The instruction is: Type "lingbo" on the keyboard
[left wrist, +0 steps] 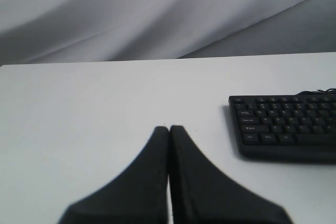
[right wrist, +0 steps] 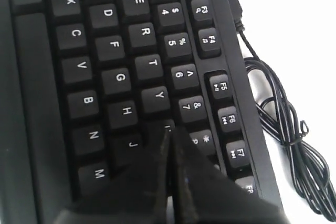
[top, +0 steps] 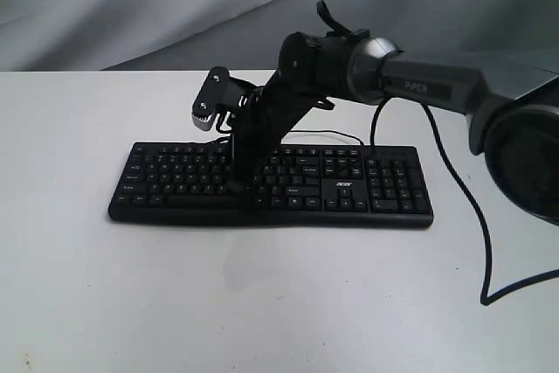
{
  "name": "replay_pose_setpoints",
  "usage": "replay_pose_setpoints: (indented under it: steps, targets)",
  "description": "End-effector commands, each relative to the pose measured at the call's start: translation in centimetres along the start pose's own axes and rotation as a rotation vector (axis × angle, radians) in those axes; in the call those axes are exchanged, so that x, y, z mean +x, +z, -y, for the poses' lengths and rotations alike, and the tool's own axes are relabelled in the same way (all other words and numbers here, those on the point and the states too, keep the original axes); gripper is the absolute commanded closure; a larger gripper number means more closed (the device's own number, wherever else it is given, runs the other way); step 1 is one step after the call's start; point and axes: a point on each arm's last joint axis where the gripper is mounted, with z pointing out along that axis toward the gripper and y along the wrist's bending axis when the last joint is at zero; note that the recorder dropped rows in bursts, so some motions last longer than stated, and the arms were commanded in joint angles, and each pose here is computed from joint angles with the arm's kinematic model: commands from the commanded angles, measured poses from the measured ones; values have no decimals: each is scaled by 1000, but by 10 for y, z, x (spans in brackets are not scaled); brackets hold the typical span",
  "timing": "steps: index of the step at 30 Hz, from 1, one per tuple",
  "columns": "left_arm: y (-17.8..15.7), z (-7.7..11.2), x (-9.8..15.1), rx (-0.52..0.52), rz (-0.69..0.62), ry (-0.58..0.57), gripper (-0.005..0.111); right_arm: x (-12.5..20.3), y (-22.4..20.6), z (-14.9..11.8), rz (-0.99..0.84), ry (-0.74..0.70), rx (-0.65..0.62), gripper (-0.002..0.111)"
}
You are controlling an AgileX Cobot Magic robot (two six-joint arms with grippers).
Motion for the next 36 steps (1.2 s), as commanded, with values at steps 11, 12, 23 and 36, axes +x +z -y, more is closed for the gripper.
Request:
replay_pose_setpoints:
  steps: [11,12,23,36]
  targets:
    - [0,0,1,1,3,-12,106,4,5,2,-23,0,1,108]
    - [0,0,1,1,3,-12,106,4,4,3,-23,2,2,108]
    - [0,0,1,1,3,-12,106,6,6,3,-25,8,-1,108]
    - [0,0,1,1,3,-12,106,4,2,4,-22,6,-5,108]
